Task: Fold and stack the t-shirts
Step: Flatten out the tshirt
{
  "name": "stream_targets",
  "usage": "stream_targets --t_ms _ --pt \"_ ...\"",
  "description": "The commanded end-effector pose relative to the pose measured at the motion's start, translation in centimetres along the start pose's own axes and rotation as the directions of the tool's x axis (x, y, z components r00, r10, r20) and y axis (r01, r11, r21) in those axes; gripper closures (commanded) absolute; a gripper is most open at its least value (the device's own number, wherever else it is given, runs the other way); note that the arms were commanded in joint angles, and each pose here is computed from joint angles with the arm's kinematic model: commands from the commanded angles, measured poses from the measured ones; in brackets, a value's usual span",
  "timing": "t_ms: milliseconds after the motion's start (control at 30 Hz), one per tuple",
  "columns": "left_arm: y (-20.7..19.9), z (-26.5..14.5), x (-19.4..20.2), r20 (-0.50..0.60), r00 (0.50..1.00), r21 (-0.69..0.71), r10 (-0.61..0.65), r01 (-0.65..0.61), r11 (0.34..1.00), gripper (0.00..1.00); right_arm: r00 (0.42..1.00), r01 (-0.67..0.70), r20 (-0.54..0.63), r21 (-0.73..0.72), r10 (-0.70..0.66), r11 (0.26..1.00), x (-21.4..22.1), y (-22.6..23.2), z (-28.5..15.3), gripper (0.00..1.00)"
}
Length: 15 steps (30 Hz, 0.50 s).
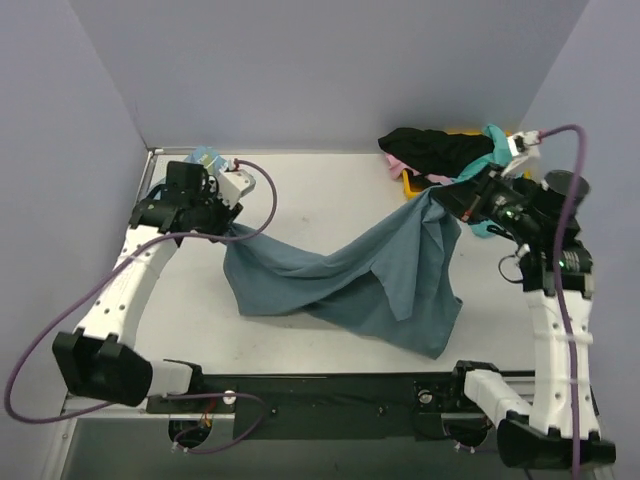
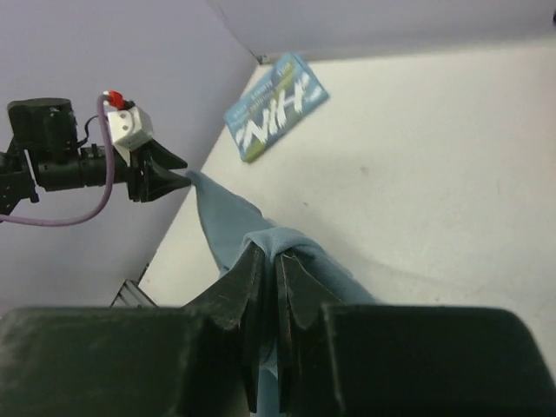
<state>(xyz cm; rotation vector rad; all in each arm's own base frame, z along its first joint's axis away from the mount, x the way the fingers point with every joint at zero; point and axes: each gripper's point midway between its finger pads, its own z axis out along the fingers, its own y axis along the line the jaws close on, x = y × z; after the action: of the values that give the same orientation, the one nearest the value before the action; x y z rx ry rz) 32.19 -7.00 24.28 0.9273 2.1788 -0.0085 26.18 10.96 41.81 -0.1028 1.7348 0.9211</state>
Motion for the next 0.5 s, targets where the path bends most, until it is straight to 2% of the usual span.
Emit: stream_targets --t_ms 0,100,133,167,233,300,333,367,400,433,467 --pt "3.3 6.6 -2.6 0.092 0.996 -0.09 -0.014 0.023 0.996 0.46 0.988 -0.128 -0.074 0.122 0.137 0.984 3.6 -7.9 6.7 1.0" --pt "3.3 8.2 -3.8 0.042 0.998 -0.05 -0.051 0.053 0.997 0.45 0.961 -0.205 -0.137 0.235 0.241 0.95 5.7 -12.6 9.6 1.0" --pt "2.5 7.9 -4.9 0.061 0.997 -0.017 -0.041 0.043 0.999 0.38 0.955 -0.214 -0.147 0.26 0.258 0.942 6.0 -13.4 9.9 1.0" --pt "1.5 7.8 -4.6 0.04 0.999 0.019 -0.031 0.031 0.999 0.38 0.945 -0.227 -0.163 0.296 0.283 0.928 6.6 -14.8 10.6 1.0" --pt "-2.1 7.2 -4.5 0.042 0.999 0.129 0.024 -0.03 0.991 0.44 0.929 -0.24 -0.195 0.332 0.316 0.912 7.6 -16.2 11.3 1.0" --pt "-8.3 6.5 -3.6 0.064 0.987 0.275 0.144 -0.156 0.949 0.46 0.911 -0.257 -0.218 0.364 0.351 0.895 8.8 -17.2 11.6 1.0" --pt "-10.5 6.9 -1.2 0.034 0.979 0.329 0.199 -0.199 0.923 0.47 0.907 -0.261 -0.221 0.376 0.359 0.889 9.1 -17.5 11.5 1.0" --pt "-13.2 6.0 -0.6 0.058 0.963 0.372 0.263 -0.265 0.89 0.47 0.903 -0.262 -0.223 0.391 0.367 0.882 9.6 -17.9 11.4 1.0" --pt "-14.8 6.4 2.1 0.022 0.947 0.417 0.32 -0.3 0.858 0.47 0.899 -0.265 -0.225 0.404 0.375 0.876 10.0 -18.2 11.3 1.0" --pt "-16.5 5.8 2.6 0.04 0.927 0.442 0.372 -0.351 0.825 0.47 0.897 -0.266 -0.224 0.413 0.381 0.871 10.2 -18.5 11.3 1.0" --pt "-17.3 6.1 4.9 -0.001 0.913 0.461 0.409 -0.362 0.81 0.46 0.892 -0.272 -0.23 0.417 0.39 0.867 10.6 -18.6 11.3 1.0"
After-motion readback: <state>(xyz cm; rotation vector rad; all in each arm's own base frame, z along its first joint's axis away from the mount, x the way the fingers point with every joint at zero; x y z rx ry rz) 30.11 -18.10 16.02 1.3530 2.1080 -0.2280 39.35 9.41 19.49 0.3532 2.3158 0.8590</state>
